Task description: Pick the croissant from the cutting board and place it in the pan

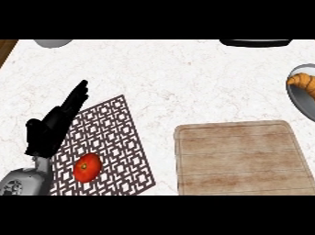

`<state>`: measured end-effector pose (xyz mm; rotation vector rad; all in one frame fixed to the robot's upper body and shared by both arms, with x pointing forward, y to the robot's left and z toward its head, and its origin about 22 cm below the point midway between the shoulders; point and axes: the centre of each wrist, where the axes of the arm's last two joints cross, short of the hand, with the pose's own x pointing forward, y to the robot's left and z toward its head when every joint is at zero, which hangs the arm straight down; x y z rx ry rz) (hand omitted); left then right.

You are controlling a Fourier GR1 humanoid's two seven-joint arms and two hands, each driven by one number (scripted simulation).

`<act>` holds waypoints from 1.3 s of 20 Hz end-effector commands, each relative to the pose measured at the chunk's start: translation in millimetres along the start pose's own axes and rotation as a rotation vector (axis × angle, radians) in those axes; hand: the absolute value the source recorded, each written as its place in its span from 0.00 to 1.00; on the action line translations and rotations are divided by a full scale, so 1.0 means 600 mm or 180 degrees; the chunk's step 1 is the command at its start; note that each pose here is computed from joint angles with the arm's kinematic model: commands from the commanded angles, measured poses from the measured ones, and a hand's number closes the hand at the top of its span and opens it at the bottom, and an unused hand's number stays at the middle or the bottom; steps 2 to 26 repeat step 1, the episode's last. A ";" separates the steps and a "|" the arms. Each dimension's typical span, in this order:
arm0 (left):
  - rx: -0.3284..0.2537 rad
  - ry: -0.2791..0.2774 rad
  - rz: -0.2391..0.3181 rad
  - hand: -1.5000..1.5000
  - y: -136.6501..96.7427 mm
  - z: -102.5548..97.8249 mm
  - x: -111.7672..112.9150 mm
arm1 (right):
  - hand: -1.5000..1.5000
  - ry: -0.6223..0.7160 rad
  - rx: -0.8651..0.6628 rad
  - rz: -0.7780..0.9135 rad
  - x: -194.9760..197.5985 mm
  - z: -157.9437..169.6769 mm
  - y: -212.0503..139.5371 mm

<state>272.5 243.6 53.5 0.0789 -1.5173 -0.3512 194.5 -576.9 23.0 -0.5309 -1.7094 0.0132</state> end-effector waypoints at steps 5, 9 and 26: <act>0.0001 0.0017 -0.0029 0.50 -0.007 -0.001 -0.003 | 0.00 -0.0362 0.0128 -0.0315 -0.005 0.021 -0.015; 0.0001 0.0017 -0.0029 0.50 -0.007 -0.001 -0.003 | 0.00 -0.0362 0.0128 -0.0315 -0.005 0.021 -0.015; 0.0001 0.0017 -0.0029 0.50 -0.007 -0.001 -0.003 | 0.00 -0.0362 0.0128 -0.0315 -0.005 0.021 -0.015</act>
